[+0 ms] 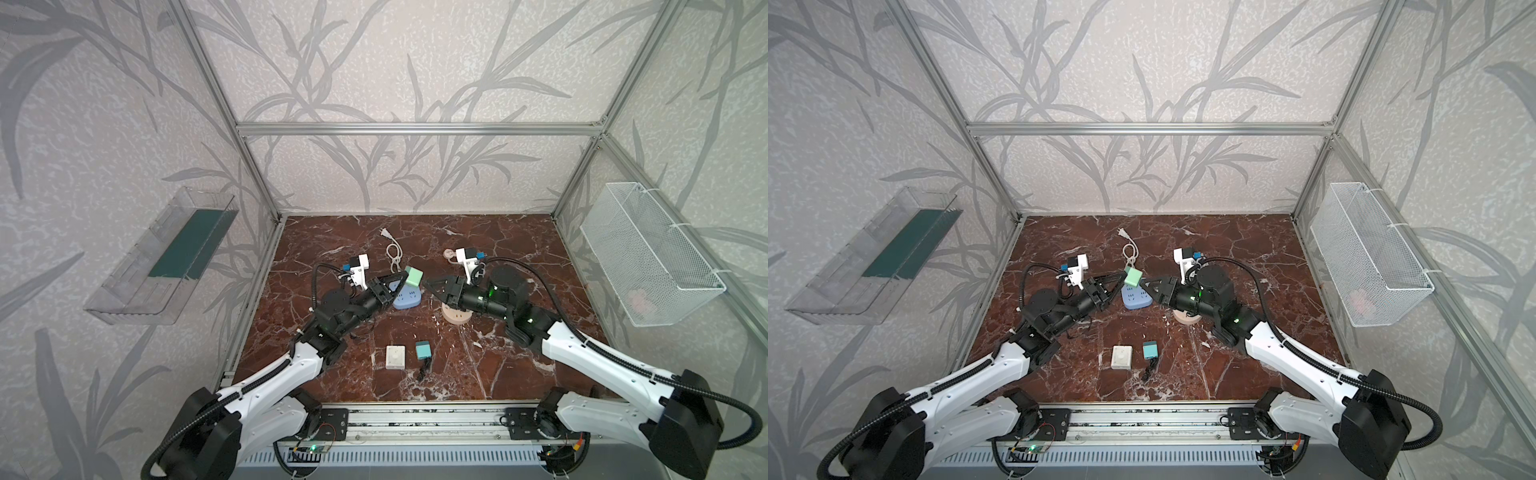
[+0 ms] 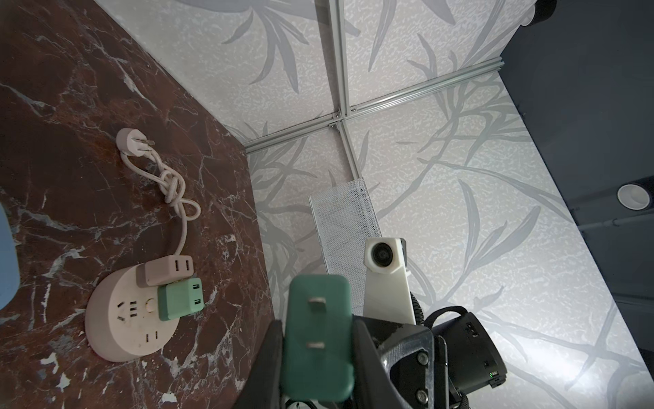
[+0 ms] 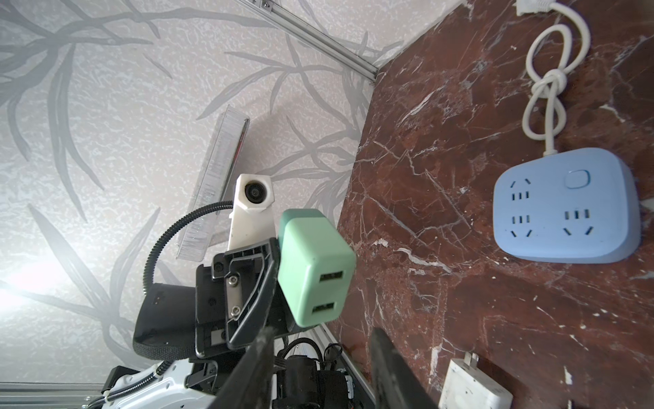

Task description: Insert the plug

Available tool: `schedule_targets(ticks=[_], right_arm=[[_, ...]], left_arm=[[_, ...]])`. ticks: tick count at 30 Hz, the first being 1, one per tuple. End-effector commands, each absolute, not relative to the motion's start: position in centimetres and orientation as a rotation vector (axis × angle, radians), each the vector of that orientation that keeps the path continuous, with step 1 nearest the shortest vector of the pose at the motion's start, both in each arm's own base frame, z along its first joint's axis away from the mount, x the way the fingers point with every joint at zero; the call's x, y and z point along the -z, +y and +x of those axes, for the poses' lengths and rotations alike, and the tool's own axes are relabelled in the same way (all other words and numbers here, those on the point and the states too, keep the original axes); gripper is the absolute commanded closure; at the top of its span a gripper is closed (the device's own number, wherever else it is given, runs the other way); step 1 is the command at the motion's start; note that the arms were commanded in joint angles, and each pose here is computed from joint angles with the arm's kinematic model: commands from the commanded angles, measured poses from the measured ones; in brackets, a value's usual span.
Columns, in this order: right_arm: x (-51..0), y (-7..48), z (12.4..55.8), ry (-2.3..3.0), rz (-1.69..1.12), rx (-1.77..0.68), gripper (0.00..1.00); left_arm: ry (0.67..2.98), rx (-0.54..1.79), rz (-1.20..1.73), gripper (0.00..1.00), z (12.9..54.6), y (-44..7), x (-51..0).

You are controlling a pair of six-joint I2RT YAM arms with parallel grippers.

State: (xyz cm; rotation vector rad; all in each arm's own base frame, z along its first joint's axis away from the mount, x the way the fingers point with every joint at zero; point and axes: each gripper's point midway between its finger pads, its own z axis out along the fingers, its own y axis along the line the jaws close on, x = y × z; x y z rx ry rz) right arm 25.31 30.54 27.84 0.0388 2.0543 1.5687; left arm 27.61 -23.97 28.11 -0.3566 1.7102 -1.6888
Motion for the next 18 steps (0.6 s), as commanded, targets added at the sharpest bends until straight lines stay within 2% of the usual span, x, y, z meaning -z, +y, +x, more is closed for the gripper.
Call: schedule_targets(ticks=[1, 18], right_arm=[[-29.0, 31.0, 25.4, 2.001, 0.016, -1.637, 0.55], [-28.6, 32.4, 26.2, 1.974, 0.032, -1.727, 0.57]], left_arm=[[1.649, 1.740, -0.333, 1.00, 26.9, -23.8, -29.4], [1.628, 1.799, -0.305, 1.00, 26.7, -25.0, -30.1]])
